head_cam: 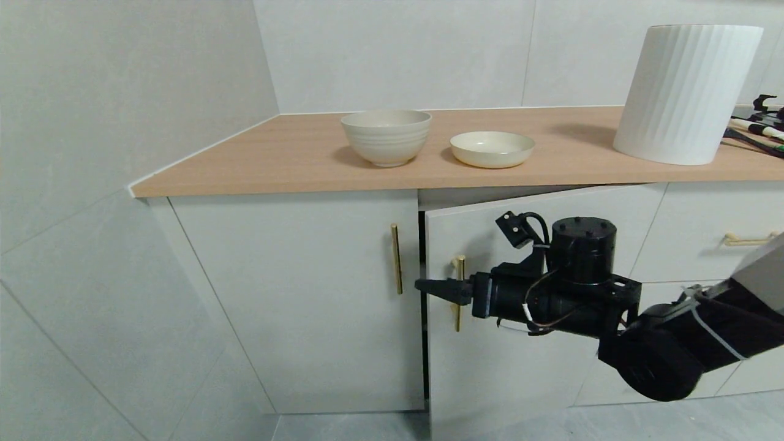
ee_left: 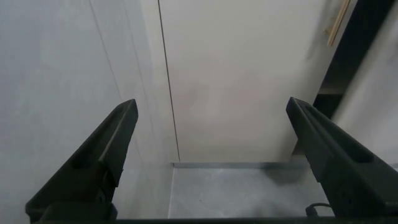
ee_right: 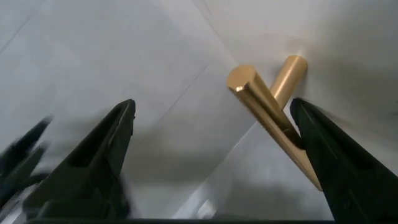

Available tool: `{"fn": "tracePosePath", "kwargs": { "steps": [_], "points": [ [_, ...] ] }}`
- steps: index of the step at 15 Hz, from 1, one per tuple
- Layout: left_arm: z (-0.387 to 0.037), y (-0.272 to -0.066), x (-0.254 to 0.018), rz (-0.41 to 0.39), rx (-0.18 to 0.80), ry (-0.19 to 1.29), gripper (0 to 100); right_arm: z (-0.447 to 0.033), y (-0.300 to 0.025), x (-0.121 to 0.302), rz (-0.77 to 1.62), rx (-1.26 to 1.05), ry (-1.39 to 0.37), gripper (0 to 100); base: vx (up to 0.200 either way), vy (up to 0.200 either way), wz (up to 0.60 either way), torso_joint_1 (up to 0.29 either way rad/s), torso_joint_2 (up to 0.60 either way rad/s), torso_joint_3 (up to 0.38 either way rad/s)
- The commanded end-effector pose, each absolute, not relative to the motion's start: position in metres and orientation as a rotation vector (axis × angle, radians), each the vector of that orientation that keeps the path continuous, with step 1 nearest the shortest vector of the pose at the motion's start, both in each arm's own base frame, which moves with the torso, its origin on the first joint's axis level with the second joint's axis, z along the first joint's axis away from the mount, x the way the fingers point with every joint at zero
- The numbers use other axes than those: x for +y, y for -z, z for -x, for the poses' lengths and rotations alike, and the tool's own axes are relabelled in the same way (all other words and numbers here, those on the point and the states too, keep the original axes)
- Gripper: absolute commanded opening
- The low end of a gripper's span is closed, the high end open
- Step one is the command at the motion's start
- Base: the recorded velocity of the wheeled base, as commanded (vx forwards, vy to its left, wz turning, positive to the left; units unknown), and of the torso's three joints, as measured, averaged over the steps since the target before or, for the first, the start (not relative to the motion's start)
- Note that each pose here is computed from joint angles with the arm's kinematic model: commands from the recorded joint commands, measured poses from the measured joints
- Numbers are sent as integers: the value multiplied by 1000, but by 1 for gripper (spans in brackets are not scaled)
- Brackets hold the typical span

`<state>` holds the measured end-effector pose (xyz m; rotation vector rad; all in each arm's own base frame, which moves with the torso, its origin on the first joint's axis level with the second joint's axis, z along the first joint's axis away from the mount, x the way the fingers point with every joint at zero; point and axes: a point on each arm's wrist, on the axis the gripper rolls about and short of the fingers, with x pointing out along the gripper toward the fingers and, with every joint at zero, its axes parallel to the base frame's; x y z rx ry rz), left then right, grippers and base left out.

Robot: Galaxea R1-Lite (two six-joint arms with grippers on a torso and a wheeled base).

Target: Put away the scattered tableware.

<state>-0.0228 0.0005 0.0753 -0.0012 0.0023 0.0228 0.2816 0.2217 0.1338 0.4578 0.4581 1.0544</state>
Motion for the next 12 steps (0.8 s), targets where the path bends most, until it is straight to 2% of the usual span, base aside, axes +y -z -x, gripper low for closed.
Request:
{"fn": "tracePosePath", "kwargs": {
  "steps": [1, 5, 12],
  "points": [
    [23, -75, 1, 1, 5, -23, 100, -257, -149, 205, -459, 461, -1119, 100, 0, 0, 0, 0, 0, 0],
    [23, -75, 1, 0, 3, -23, 100, -229, -149, 192, -450, 508, -1176, 100, 0, 0, 0, 0, 0, 0],
    [23, -75, 1, -3, 0, -23, 100, -213, -144, 185, -444, 540, -1182, 100, 0, 0, 0, 0, 0, 0]
  ]
}}
